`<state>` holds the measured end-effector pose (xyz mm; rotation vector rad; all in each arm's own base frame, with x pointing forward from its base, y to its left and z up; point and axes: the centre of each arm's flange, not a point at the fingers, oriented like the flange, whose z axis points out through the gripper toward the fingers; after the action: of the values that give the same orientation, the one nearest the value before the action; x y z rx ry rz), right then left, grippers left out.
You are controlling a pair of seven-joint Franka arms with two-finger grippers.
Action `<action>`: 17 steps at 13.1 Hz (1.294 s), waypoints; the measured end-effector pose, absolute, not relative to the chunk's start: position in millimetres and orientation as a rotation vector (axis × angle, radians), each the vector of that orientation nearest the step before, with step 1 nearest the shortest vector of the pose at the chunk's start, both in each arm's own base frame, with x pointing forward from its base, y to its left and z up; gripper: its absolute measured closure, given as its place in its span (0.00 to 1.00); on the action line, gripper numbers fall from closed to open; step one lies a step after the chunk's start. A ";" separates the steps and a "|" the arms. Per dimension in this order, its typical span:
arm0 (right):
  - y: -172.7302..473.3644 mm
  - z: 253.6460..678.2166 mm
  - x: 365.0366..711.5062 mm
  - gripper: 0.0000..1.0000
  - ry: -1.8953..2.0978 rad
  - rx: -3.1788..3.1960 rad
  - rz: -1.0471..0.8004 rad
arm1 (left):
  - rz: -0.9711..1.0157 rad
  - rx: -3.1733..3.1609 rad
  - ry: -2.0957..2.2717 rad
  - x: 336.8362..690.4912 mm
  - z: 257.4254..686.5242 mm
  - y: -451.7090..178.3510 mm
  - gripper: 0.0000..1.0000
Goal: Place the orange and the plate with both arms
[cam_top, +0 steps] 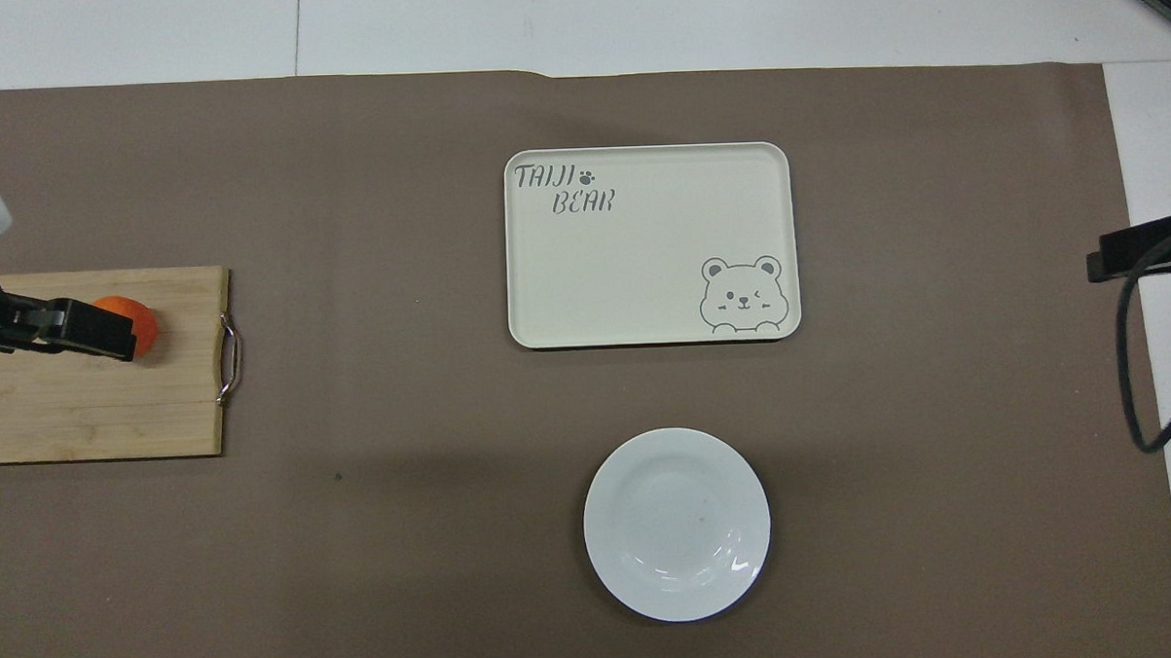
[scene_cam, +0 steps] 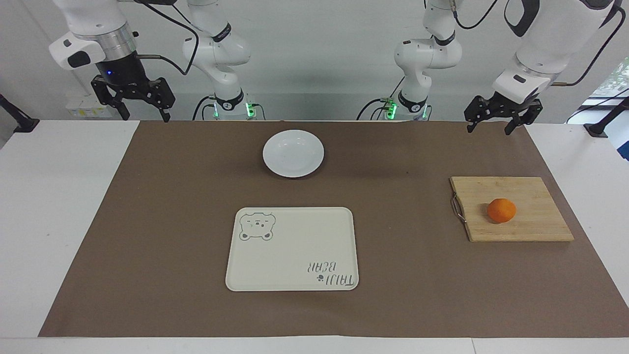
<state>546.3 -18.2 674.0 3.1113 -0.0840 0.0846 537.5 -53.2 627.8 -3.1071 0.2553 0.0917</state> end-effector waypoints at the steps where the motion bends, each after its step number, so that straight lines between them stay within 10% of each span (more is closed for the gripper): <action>1: -18.1 674.7 546.6 0.00 -0.084 3.111 0.087 | 0.092 -3.107 0.253 537.6 627.8 -52.6 0.00; 17: -17.7 675.6 545.1 0.00 -0.083 3.112 0.073 | 0.042 -3.121 0.150 545.0 622.8 -18.0 0.00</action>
<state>545.1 -17.7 675.6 3.1120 -0.0832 0.0729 545.0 -18.0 622.8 -3.1210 0.1499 0.0418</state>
